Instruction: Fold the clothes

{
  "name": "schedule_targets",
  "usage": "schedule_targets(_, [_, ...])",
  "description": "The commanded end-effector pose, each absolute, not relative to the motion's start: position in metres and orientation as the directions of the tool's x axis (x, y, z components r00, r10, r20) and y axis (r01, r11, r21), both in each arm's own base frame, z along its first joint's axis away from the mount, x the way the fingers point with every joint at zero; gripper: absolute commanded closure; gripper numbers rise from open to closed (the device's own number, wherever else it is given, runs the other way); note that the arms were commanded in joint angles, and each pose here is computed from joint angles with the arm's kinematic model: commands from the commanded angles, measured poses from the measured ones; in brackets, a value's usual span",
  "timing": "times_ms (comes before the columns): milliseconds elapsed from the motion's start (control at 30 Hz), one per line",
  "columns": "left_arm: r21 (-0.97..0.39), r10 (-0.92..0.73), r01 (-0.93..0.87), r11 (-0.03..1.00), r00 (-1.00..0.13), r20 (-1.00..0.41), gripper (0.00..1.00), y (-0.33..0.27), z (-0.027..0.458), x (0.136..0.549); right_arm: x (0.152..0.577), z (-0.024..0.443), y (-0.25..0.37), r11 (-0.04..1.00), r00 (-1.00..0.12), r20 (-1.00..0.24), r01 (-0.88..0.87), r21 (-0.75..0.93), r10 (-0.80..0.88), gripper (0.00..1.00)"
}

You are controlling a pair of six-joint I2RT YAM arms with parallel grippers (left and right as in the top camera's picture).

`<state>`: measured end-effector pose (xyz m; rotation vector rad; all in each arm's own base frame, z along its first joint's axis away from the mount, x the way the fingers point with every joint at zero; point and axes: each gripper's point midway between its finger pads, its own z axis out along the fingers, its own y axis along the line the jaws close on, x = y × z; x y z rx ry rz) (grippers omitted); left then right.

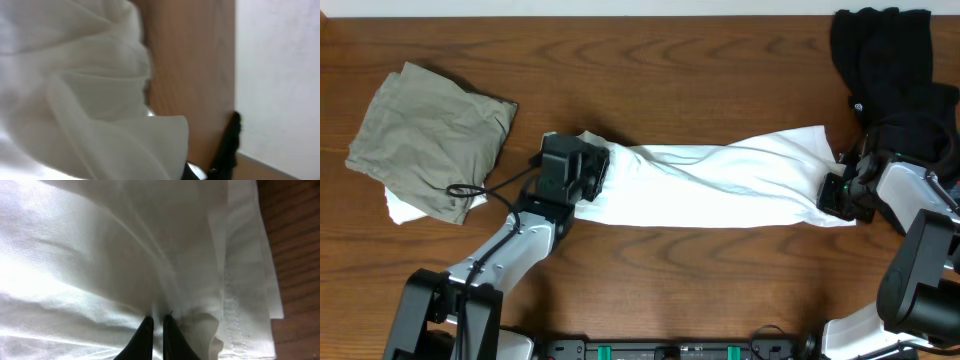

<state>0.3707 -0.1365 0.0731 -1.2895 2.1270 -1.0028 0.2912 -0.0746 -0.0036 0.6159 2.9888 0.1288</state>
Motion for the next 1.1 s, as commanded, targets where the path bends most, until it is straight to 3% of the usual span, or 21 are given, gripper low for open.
schedule_targets(0, [-0.714,-0.869,-0.602,0.356,-0.495,-0.016,0.94,-0.133,0.058,0.356,0.284,-0.008,-0.078,0.913,-0.912,-0.051,0.404,0.063,0.407,0.92])
schedule_targets(200, [-0.502,-0.864,-0.765,0.404,-0.499,0.065,0.94,-0.121,0.018,0.303,0.284,-0.008,-0.078,0.913,-0.912,-0.052,0.403,0.063,0.406,0.92])
schedule_targets(367, [-0.394,-0.84,-0.788,0.472,-0.538,0.07,0.94,-0.113,0.004,0.276,0.284,-0.008,-0.078,0.913,-0.912,-0.052,0.403,0.063,0.406,0.92])
schedule_targets(567, [-0.422,-0.823,-0.763,0.49,-0.565,0.067,0.94,-0.117,0.008,0.28,0.284,-0.008,-0.078,0.913,-0.912,-0.051,0.403,0.063,0.407,0.92])
schedule_targets(767, [-0.56,-0.78,-0.64,0.526,-0.625,-0.019,0.94,-0.126,0.037,0.306,0.284,-0.008,-0.078,0.913,-0.912,-0.052,0.403,0.063,0.406,0.92])
schedule_targets(900, [-0.634,-0.755,-0.528,0.564,-0.641,-0.138,0.94,-0.125,0.065,0.324,0.284,-0.008,-0.078,0.913,-0.912,-0.052,0.403,0.063,0.406,0.92])
schedule_targets(1067, [-0.564,-0.73,-0.5,0.657,-0.608,-0.312,0.92,-0.099,0.068,0.332,0.284,-0.008,-0.078,0.913,-0.912,-0.051,0.403,0.063,0.407,0.92])
